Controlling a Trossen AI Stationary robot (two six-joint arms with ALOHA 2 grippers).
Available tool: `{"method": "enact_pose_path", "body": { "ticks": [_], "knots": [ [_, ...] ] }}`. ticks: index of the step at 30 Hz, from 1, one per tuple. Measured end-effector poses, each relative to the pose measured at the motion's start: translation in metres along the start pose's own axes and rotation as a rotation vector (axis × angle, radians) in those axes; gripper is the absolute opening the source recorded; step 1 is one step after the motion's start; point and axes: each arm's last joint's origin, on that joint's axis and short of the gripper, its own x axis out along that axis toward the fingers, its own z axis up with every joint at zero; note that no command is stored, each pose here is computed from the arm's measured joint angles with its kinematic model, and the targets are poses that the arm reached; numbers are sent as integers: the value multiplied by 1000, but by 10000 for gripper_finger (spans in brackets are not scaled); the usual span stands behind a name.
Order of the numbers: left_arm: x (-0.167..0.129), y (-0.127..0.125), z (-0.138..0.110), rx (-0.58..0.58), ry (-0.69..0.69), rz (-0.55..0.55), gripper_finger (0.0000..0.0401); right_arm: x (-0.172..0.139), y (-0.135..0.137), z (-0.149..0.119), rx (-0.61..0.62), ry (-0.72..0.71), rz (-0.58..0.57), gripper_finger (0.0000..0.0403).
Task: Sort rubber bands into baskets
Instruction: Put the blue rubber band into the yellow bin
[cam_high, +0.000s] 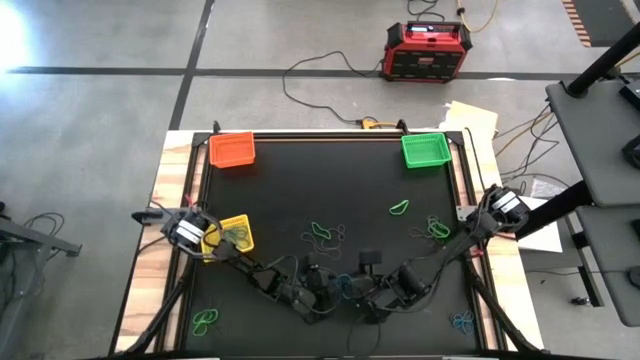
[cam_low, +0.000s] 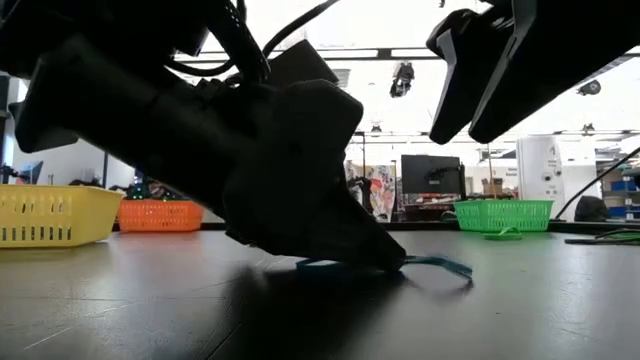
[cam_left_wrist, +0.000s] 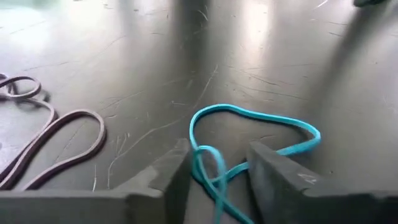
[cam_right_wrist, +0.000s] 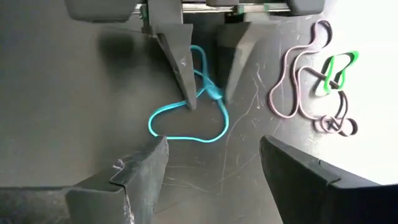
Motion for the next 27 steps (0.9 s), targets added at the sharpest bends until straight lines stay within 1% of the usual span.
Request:
{"method": "enact_pose_path", "body": {
  "ticks": [5, 6, 9, 13, 15, 18, 20, 24, 27],
  "knots": [
    [-1, -1, -2, 24, 26, -5, 21, 0, 0, 0, -10, -4, -10, 246],
    [-2, -1, -2, 28, 29, -5, 11, 0, 0, 0, -15, -3, -10, 245],
    [-9, -1, 3, 59, 46, -4, 8, -4, -3, -1, -30, 5, -13, 242],
    [-35, 3, 22, 147, 114, 31, 2, -13, -7, -1, -35, 3, -30, 236],
    [-56, 6, 40, 173, 122, 53, 1, -17, -9, 0, -34, -4, -37, 234],
    [-96, 13, 70, 187, 143, 67, 1, -19, -10, 1, -38, -13, -35, 233],
    [-124, 23, 81, 197, 190, 82, 1, -19, -11, 1, -37, -13, -36, 233],
    [-187, 49, 104, 120, 244, 106, 0, -17, -10, 0, -42, -7, -37, 233],
    [-226, 73, 109, 46, 302, 151, 0, -14, -9, -1, -46, 0, -39, 233]
  ]
}}
